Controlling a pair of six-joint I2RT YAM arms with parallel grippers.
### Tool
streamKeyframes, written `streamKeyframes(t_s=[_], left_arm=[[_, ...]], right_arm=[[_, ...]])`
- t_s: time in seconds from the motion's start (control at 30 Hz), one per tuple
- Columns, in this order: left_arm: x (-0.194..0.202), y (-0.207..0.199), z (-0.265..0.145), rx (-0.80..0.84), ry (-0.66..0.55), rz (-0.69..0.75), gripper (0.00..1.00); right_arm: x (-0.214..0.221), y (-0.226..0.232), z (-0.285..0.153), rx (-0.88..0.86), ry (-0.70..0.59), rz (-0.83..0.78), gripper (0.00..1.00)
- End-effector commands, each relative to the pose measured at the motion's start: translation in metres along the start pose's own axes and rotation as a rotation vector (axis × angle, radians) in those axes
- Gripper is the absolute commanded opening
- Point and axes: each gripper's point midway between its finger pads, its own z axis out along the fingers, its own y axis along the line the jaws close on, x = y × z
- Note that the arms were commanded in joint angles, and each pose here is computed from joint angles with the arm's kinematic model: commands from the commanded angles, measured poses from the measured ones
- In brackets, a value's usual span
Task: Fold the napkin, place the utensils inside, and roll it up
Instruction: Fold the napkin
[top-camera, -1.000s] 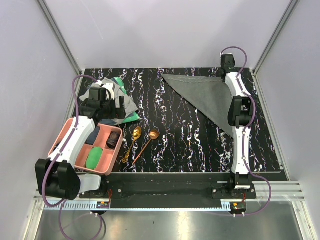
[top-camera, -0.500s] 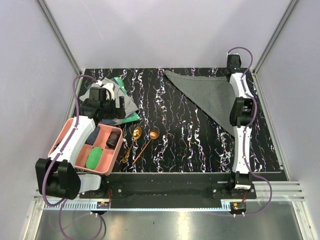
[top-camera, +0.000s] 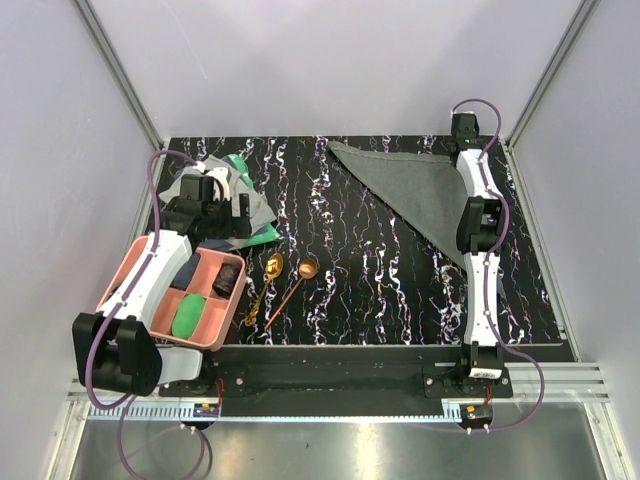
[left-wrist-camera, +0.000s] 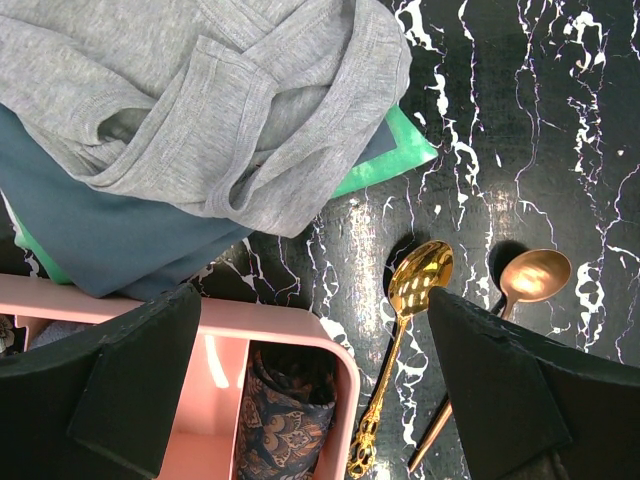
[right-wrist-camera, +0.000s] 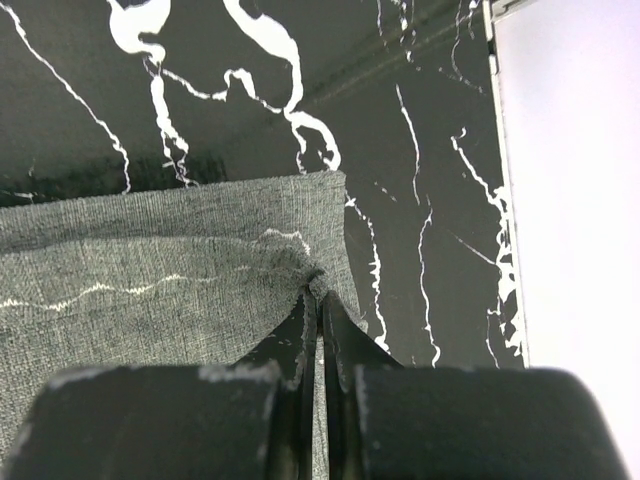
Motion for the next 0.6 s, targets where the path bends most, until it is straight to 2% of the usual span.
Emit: streamKeyframes(t_s=[0.0, 0.43, 0.47, 0.57], left_arm=[[-0.007, 0.004, 0.003, -0.012, -0.02, 0.013, 0.99], [-0.005, 0.004, 0.004, -0.015, -0.011, 0.011, 0.99], [-0.005, 0.004, 0.005, -0.013, -0.008, 0.011, 0.99], [-0.005, 0.004, 0.005, -0.015, -0.006, 0.011, 0.99]], right_arm=[[-0.028, -0.01, -0.007, 0.013, -0.077, 0.023, 0.0], [-0.033, -0.009, 0.002, 0.02, -0.107, 0.025, 0.01], [-0.032, -0.008, 0.003, 0.017, -0.107, 0.025, 0.03], [-0.04, -0.01, -0.003, 0.008, -0.124, 0.036, 0.3]])
